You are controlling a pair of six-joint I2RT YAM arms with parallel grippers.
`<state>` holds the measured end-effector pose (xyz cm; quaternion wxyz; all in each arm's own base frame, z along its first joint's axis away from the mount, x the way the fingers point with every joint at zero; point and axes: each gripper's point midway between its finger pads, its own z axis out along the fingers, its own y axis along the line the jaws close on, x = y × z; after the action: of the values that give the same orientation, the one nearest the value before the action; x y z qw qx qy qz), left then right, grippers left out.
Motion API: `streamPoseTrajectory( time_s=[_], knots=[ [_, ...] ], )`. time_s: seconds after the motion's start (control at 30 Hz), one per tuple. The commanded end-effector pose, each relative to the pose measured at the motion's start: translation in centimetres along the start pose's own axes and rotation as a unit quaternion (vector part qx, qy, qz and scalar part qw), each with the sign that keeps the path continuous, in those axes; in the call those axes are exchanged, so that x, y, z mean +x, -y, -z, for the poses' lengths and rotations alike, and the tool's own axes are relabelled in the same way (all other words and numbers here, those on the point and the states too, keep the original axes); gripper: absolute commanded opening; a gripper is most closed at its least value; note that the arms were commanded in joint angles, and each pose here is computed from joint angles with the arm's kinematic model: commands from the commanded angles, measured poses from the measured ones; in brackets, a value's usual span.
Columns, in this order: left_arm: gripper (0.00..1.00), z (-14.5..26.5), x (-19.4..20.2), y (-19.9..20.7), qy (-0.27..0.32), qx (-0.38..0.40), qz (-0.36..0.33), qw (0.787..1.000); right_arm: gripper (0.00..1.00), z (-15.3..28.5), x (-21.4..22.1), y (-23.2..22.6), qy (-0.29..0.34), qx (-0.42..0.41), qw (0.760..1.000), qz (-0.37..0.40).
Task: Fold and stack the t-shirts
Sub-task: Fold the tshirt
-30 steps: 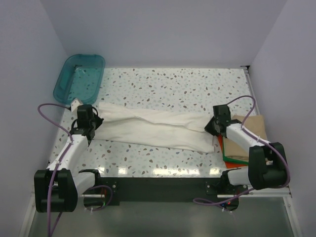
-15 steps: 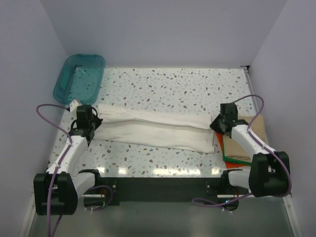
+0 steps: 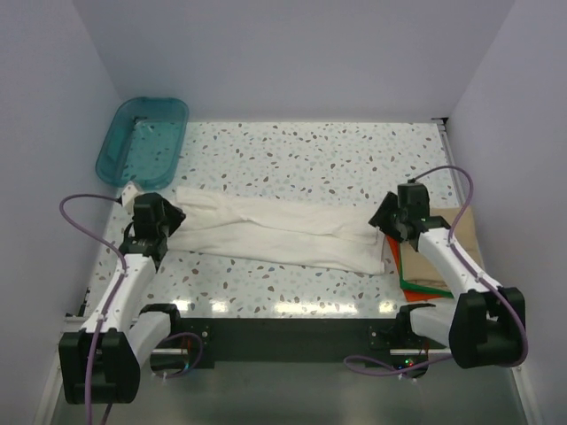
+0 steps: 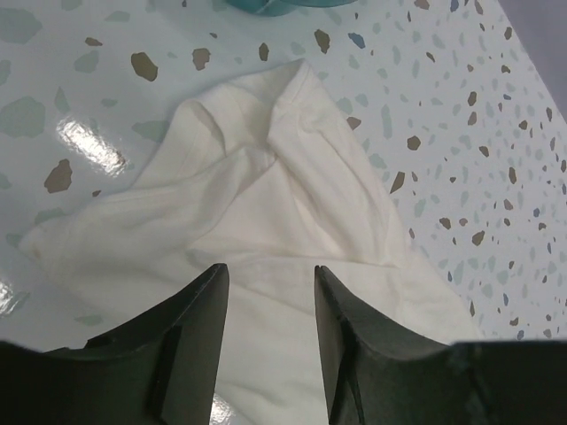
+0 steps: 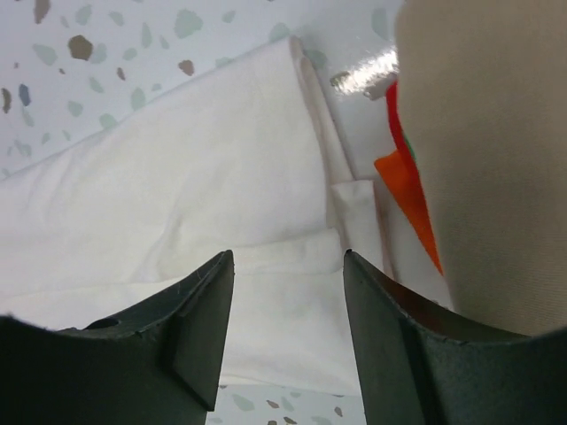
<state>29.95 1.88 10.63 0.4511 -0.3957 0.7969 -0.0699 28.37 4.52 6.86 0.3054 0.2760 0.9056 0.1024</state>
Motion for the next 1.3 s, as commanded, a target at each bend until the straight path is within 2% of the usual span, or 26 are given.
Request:
streamPoseTrajectory(
  time_s=[0.0, 0.03, 0.13, 0.17, 0.23, 0.33, 0.37, 0.53, 0.97, 1.27],
  knots=[
    [0.48, 0.8, -2.5, 3.0, 0.026, 0.05, 0.008, 0.998, 0.57, 1.6, -2.9, -3.8, 0.03, -0.044, 0.996, 0.064],
    [0.42, 0.4, -2.0, 3.5, 0.018, 0.056, 0.006, 0.998, 0.57, 1.5, -3.0, -5.3, 0.03, -0.049, 0.994, 0.09],
    [0.36, -0.2, -1.0, 5.4, 0.0, 0.069, -0.008, 0.998, 0.57, 1.0, -3.5, -8.1, 0.027, -0.054, 0.99, 0.13],
    [0.32, -1.2, 0.1, 5.4, -0.016, 0.054, -0.019, 0.998, 0.57, -0.2, -2.2, -8.8, 0.005, -0.045, 0.987, 0.154],
    [0.3, -1.5, 0.7, 7.2, -0.016, 0.05, -0.04, 0.998, 0.56, -0.5, -2.3, -10.6, 0.008, -0.043, 0.981, 0.188],
    [0.26, -3.2, 2.2, 7.4, -0.036, 0.025, -0.041, 0.998, 0.56, -2.1, -1.7, -11.9, -0.005, -0.033, 0.974, 0.225],
    [0.22, -4.0, 2.9, 7.2, -0.045, 0.015, -0.038, 0.998, 0.56, -2.6, -1.4, -12.0, -0.011, -0.029, 0.972, 0.235],
    [0.2, -6.4, 4.2, 7.8, -0.061, -0.008, -0.047, 0.997, 0.56, -4.9, 0.2, -10.7, -0.04, 0.013, 0.964, 0.263],
    [0.21, -13.4, 8.7, 7.9, -0.129, -0.073, -0.1, 0.984, 0.57, -7.1, 5.0, -5.5, -0.097, 0.07, 0.966, 0.23],
    [0.22, -17.8, 9.6, 12.7, -0.152, -0.033, -0.151, 0.976, 0.58, -4.4, 10.0, -5.5, -0.145, -0.013, 0.98, 0.135]
  ],
)
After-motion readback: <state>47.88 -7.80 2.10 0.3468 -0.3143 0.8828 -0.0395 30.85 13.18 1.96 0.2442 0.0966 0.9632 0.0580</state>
